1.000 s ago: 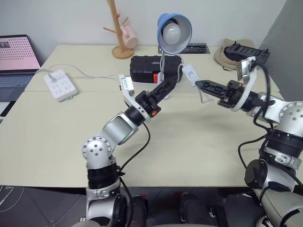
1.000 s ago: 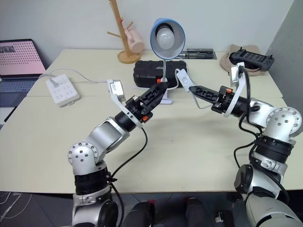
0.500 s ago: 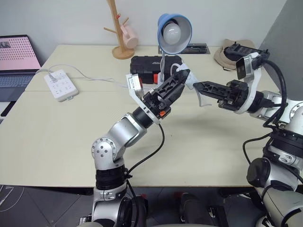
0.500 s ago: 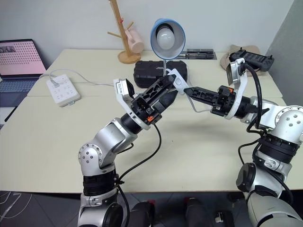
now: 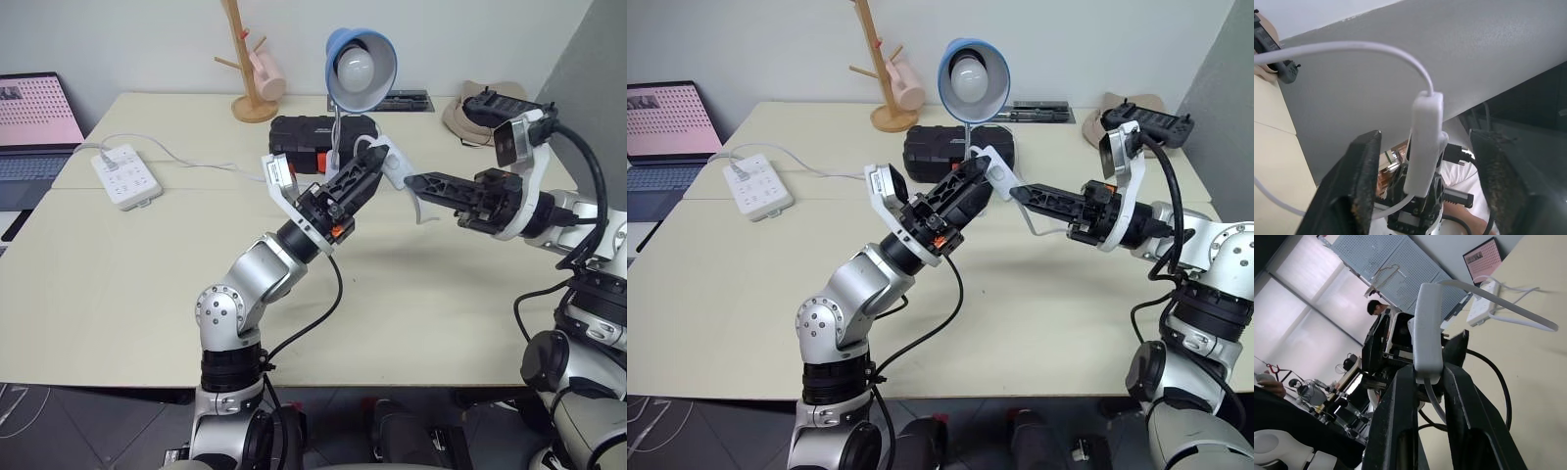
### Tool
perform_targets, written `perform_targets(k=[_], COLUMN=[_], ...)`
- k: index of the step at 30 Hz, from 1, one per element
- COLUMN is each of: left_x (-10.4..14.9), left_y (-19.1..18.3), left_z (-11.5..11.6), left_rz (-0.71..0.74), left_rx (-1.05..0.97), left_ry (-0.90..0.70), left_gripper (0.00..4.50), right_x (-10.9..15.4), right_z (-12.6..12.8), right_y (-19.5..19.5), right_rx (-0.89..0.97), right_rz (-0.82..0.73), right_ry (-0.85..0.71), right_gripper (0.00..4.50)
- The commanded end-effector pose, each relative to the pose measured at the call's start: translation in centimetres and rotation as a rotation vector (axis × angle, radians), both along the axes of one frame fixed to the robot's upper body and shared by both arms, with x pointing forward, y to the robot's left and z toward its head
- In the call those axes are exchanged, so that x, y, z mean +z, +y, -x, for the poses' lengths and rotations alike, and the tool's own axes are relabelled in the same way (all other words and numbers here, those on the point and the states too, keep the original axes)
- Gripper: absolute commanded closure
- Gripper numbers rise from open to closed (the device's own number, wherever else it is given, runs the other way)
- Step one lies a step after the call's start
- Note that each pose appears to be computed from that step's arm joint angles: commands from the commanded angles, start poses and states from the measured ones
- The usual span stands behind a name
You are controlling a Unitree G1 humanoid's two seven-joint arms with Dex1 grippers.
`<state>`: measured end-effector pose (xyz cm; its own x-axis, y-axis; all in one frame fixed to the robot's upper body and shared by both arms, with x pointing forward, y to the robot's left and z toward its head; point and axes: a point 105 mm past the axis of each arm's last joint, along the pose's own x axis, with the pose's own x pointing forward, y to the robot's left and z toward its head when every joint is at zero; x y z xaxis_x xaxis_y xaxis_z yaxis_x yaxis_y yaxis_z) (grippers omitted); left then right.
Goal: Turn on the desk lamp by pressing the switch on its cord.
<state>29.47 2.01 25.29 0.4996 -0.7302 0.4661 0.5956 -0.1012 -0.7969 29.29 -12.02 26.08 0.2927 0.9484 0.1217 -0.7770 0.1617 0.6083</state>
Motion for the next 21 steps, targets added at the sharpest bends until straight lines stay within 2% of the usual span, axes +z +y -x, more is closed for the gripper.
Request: perform_targets(k=[1, 6, 10, 21], left_x=[1.38, 1.29, 1.18, 1.12], left_y=[-0.38, -0.48, -0.49, 0.06], left_z=[0.81, 0.98, 1.0, 0.88], left_rz=[0.025, 0.018, 0.03, 0.048], left_rx=[-0.039, -0.044, -0.039, -0.028], left_ry=[-0.049, -0.054, -0.045, -0.033], left_gripper=[2.23, 3.25, 3.79, 3.86], right_x=[0.96, 0.88, 0.88, 0.68], right_z=[0.69, 0.92, 1.07, 1.37], right_y=[0.25, 0.61, 0.69, 0.64], right_rx=[0.027, 0.04, 0.042, 0.029], right_rz=[-0.022, -0.024, -0.026, -0.03], right_ry=[-0.042, -0.038, -0.035, -0.013], right_gripper=[4.12, 4.12, 4.12, 4.12])
